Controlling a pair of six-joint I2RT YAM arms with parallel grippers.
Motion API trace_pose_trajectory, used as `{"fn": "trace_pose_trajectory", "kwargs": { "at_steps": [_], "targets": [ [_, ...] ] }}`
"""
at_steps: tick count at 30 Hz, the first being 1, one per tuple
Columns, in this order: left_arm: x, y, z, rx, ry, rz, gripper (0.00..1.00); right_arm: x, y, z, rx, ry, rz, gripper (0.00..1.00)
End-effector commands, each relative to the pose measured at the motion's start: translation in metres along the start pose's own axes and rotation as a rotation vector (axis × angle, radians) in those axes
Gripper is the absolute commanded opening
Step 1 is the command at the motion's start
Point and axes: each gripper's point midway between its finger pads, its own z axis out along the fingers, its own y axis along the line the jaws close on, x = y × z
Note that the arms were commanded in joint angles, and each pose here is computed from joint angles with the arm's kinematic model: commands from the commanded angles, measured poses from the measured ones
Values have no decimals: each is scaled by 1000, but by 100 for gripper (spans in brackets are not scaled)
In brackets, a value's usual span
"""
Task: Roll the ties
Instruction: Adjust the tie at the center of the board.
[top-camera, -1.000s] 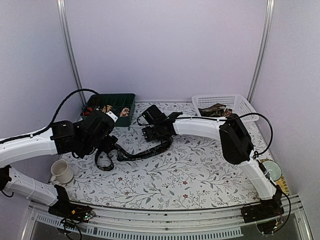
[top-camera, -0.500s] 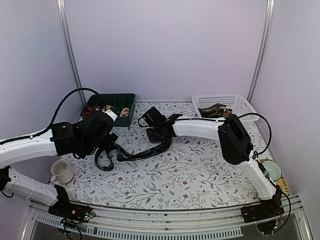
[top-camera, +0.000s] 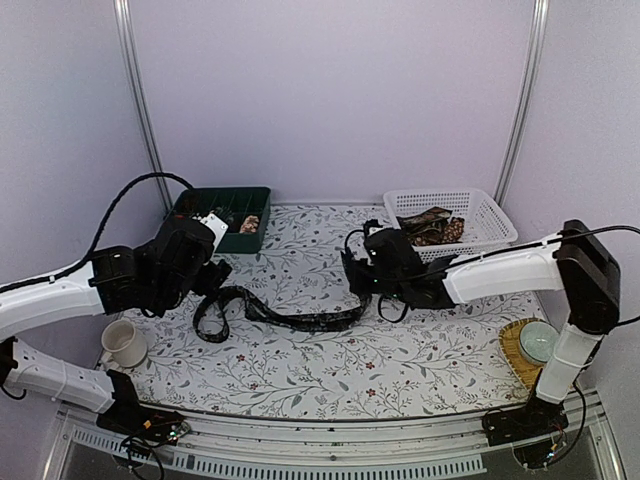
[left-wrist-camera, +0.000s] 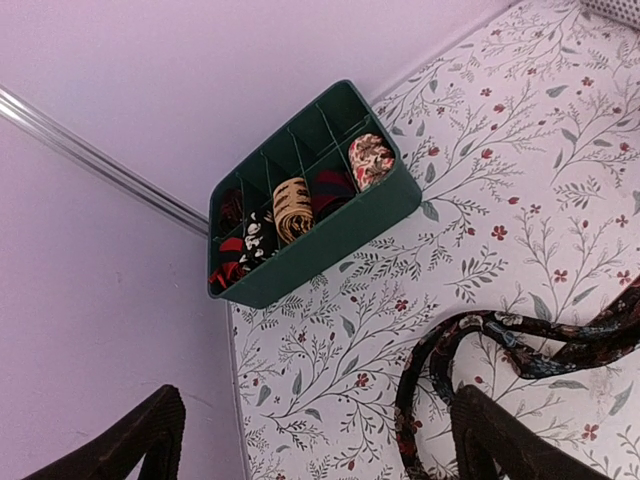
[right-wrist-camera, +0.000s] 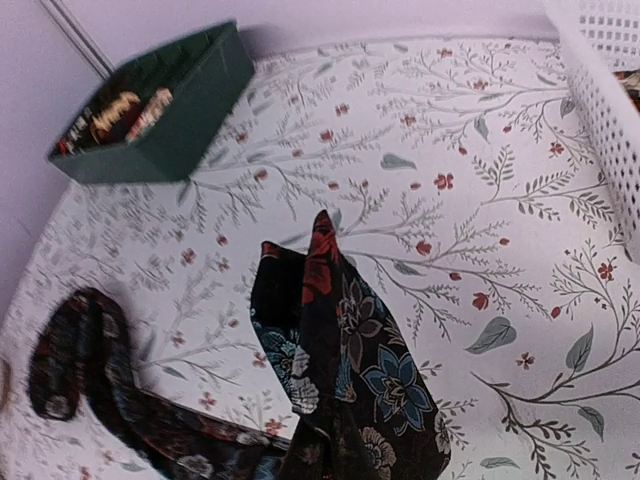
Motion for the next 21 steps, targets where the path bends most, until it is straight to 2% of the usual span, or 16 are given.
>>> {"fn": "trace_pose_trajectory", "kwargs": {
  "at_steps": [1, 7, 13, 14, 17, 21],
  "targets": [
    [1, -3, 5, 4, -1, 6, 92, -57, 0, -65, -154, -244, 301, 0],
    [1, -9, 7, 21, 7, 29, 92, -29, -52, -96, -125, -304, 510, 0],
    [-4, -12, 9, 28, 5, 48, 92, 27, -99, -104, -35, -231, 644, 0],
    [-4, -12, 10, 26, 8, 55, 92, 37, -106, -106, -19, -210, 682, 2],
    [-5, -14, 11, 26, 13, 68, 92, 64, -124, -113, 41, -136, 737, 20],
    [-6, -18, 15, 29, 18, 88, 92, 85, -138, -127, 117, -44, 739, 38]
  ]
}}
